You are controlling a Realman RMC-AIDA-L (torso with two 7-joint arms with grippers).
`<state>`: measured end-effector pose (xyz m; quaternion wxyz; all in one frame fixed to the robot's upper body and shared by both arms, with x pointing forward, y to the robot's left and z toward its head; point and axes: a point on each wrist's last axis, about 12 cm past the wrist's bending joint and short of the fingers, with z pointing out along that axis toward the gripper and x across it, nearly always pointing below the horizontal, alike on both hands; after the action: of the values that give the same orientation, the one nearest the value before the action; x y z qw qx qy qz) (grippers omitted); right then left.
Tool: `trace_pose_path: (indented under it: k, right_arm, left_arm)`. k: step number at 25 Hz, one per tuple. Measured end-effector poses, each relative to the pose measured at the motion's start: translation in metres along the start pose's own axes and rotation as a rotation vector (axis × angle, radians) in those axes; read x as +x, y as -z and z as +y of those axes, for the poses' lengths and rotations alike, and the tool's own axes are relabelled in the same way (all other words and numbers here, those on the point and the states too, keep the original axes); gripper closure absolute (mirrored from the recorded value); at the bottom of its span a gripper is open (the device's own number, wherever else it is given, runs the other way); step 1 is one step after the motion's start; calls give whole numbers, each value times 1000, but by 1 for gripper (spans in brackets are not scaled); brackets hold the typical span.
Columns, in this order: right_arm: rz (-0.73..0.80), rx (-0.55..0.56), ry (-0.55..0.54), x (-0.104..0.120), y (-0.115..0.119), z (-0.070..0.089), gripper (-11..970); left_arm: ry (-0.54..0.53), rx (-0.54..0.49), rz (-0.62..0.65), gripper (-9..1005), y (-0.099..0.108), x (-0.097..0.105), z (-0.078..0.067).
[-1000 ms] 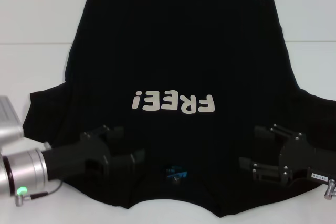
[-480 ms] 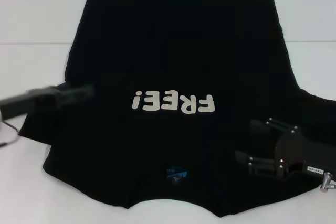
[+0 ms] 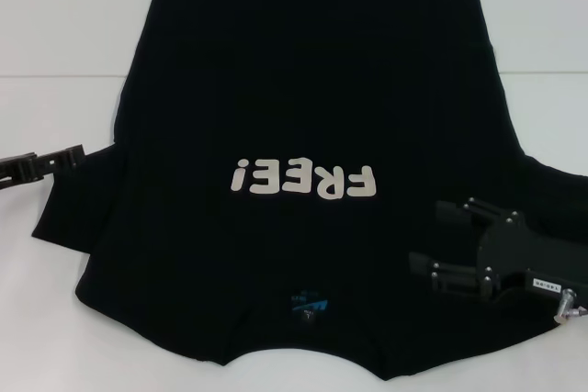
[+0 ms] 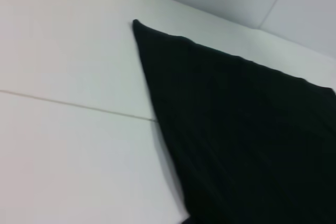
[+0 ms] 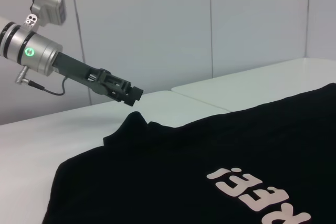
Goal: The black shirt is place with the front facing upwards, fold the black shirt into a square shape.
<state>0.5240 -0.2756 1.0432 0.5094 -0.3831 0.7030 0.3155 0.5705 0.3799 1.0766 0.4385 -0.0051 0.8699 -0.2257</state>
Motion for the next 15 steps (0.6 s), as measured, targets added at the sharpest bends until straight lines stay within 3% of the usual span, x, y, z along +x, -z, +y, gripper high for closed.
trace_pose_path:
  k: [15]
  right_arm:
    - [-4,-5,-1,-1,-1,0,56]
  left_arm:
    - [44,-64,25,78,-5,16,6]
